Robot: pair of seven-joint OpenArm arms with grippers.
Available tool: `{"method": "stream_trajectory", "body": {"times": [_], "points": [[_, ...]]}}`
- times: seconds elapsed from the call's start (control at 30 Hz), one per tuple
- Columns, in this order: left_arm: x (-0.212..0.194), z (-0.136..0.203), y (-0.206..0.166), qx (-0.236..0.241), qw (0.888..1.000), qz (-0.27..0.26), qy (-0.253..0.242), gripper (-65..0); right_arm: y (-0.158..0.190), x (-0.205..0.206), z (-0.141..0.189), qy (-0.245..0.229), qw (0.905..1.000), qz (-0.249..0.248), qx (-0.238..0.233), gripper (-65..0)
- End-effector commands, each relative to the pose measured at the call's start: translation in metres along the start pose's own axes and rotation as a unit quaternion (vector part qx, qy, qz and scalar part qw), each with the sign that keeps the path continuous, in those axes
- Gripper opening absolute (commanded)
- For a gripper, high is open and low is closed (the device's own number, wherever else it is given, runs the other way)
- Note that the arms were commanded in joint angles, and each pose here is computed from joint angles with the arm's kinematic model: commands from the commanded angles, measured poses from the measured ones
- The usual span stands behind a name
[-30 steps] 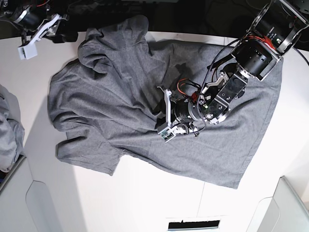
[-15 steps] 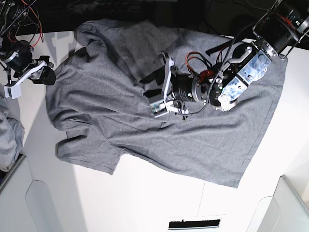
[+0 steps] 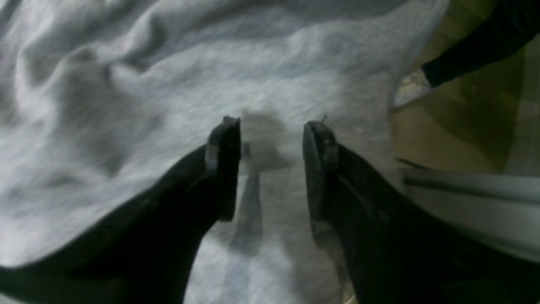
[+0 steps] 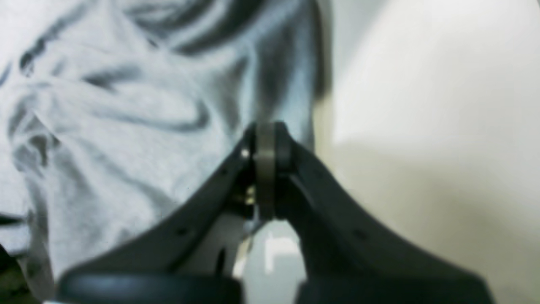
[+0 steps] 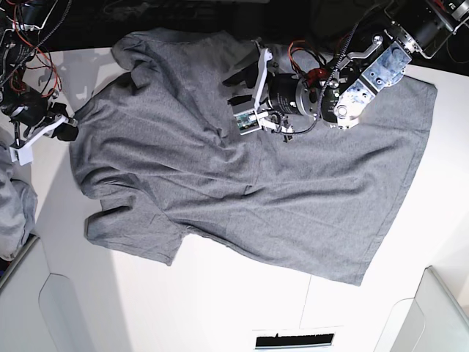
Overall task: Layout the t-shirt on the table in an organized manner, then fold the t-shirt properly
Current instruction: 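Grasp the shirt body with the left gripper and pull it toward the hem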
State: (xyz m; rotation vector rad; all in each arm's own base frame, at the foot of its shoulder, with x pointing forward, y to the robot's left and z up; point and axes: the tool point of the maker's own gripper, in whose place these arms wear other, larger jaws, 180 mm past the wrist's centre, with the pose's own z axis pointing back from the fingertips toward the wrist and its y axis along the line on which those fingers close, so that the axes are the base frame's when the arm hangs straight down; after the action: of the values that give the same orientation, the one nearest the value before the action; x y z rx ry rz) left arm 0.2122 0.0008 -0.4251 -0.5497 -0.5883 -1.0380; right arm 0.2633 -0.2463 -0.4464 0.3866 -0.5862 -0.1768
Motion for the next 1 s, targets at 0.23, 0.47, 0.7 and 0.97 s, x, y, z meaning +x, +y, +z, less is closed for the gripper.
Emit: {"method": "stream_trajectory", "body": {"times": [0.23,0.47,0.7,0.97], "points": [[0.041,0.06,0.096,0.129,0.985,0.044,-0.103,-38.1,0.015,-0.01,-0.015,0.028,0.9991,0.024,0.022,-65.0],[-0.015,0.099,0.169,0.223,0.961,0.139,-0.085,-38.1,0.014,-0.019,-0.021,0.053,0.9971,0.054,0.007,-65.0],[-0.097,0.105,0.2,0.251,0.94,0.231,-0.019,-38.1,-0.027,-0.006,-0.001,0.057,0.9944,0.076,-0.046,-65.0],[-0.101,0.103,0.191,0.219,0.934,0.28,-0.045,-38.1,-0.055,0.005,0.017,0.059,0.9924,0.08,-0.073,-65.0]]}}
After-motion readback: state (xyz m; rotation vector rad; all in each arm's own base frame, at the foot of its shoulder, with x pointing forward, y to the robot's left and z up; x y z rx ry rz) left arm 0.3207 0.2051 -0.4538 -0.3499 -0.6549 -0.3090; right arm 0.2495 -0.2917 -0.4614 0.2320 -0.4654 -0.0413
